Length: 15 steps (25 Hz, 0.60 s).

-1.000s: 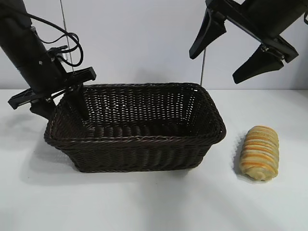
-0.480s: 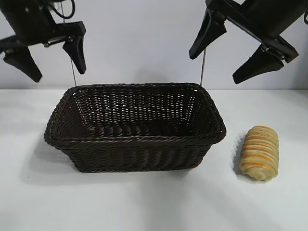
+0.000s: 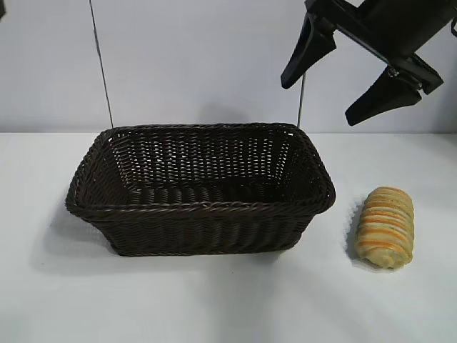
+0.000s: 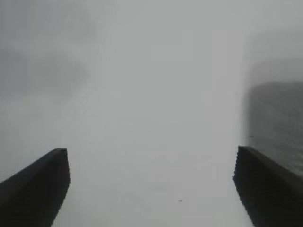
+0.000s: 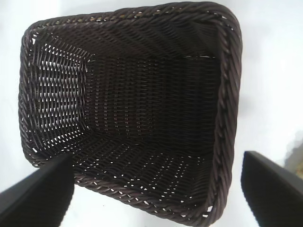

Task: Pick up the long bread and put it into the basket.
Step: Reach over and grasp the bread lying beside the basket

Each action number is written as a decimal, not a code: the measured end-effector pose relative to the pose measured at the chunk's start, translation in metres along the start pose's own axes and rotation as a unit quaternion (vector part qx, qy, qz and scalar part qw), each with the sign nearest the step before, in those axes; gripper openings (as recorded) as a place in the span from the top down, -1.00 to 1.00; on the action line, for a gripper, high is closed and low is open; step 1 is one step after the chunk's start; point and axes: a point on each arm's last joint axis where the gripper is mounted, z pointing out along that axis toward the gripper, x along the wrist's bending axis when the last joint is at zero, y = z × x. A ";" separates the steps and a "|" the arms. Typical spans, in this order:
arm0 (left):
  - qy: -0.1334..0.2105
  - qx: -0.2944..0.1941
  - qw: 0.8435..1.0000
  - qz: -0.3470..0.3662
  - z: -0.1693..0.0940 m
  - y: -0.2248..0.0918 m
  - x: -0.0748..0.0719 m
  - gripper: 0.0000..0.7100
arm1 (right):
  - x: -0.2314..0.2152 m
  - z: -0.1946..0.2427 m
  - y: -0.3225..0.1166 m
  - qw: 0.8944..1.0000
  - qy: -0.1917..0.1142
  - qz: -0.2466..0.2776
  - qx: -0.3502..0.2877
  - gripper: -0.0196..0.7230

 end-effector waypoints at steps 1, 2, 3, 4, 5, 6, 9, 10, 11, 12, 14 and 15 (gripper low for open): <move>-0.012 -0.011 1.000 -0.009 -0.011 -0.002 0.005 -0.92 | 0.000 0.000 0.000 1.000 0.000 0.000 0.000 -0.89; -0.024 -0.025 0.999 -0.012 -0.023 -0.004 0.008 -0.92 | 0.000 0.000 0.000 1.000 0.000 0.000 0.000 -0.89; -0.032 -0.041 0.999 -0.014 -0.037 -0.007 0.011 -0.92 | 0.000 0.000 0.000 1.000 0.000 0.000 0.000 -0.89; -0.040 -0.056 0.998 -0.014 -0.049 -0.009 0.012 -0.92 | 0.000 0.000 0.000 1.000 0.000 0.000 0.000 -0.89; -0.045 -0.074 0.996 -0.010 -0.065 -0.013 0.011 -0.92 | 0.000 0.000 0.000 1.000 0.000 0.000 0.001 -0.89; -0.047 -0.094 0.994 -0.008 -0.082 -0.018 0.011 -0.92 | 0.000 0.000 0.000 1.000 0.000 0.000 0.002 -0.89; -0.057 -0.149 0.987 0.001 -0.133 -0.037 0.008 -0.92 | 0.000 0.000 -0.001 1.000 0.001 0.000 0.003 -0.89; -0.060 -0.169 0.984 0.003 -0.151 -0.046 0.007 -0.92 | 0.000 0.000 -0.001 1.000 0.001 0.000 0.003 -0.89; -0.064 -0.188 0.980 0.005 -0.167 -0.054 0.005 -0.92 | 0.000 0.000 -0.001 1.000 0.001 0.000 0.003 -0.89; -0.067 -0.211 0.975 0.008 -0.186 -0.065 0.004 -0.92 | 0.000 0.000 -0.001 1.000 0.001 0.000 0.004 -0.89; -0.070 -0.256 0.964 0.018 -0.221 -0.088 -0.002 -0.92 | 0.000 0.000 -0.001 1.000 0.001 0.000 0.004 -0.89; -0.072 -0.274 0.959 0.026 -0.234 -0.099 -0.005 -0.92 | 0.000 0.000 -0.001 1.000 0.001 0.000 0.004 -0.89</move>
